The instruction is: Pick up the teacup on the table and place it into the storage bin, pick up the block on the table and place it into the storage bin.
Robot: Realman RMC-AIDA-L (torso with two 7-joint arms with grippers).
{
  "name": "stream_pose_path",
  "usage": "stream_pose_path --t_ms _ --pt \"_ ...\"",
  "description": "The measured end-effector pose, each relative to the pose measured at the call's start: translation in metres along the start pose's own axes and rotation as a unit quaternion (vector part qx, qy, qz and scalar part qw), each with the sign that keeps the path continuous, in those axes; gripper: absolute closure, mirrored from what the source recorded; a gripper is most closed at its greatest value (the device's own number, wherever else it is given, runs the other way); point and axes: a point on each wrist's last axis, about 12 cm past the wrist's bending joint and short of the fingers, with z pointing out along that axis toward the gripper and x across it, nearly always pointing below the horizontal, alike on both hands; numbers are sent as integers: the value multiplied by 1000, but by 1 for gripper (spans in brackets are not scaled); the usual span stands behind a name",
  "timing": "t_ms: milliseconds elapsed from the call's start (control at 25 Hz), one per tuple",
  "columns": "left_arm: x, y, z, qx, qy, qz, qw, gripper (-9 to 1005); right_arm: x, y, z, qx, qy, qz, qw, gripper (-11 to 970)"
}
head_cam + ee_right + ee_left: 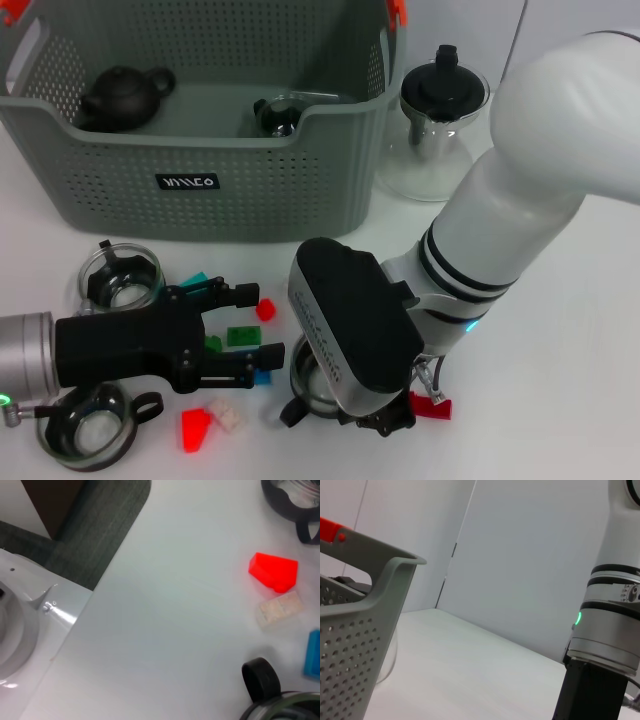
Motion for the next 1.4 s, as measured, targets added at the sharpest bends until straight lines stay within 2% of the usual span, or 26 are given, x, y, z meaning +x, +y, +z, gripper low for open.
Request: stream_pose_path --t_ms 160,440,720,920,1040,1200,1320,1400 --pt "0 0 0 0 0 0 1000 87 2 0 -4 -6 -3 12 1000 905" --pt "0 0 -4 -3 0 -1 1000 87 10 -1 -28 -19 -31 54 998 903" --pt "1 -1 -13 -11 -10 -3 1000 87 33 1 -76 -30 -96 109 989 904" --pt "1 -1 -16 -17 -13 -4 1000 87 56 12 -120 -36 -145 139 979 903" --pt "2 0 -17 -22 -13 -4 1000 88 63 15 -145 -9 -167 146 975 903" --pt "2 0 -17 -23 -12 -5 1000 88 59 16 -167 30 -189 133 972 902" --pt "2 0 -17 -24 -12 -3 1000 88 50 11 -185 63 -228 115 965 902" --pt "2 0 -16 -23 -12 -1 1000 88 42 2 -199 95 -271 108 952 902"
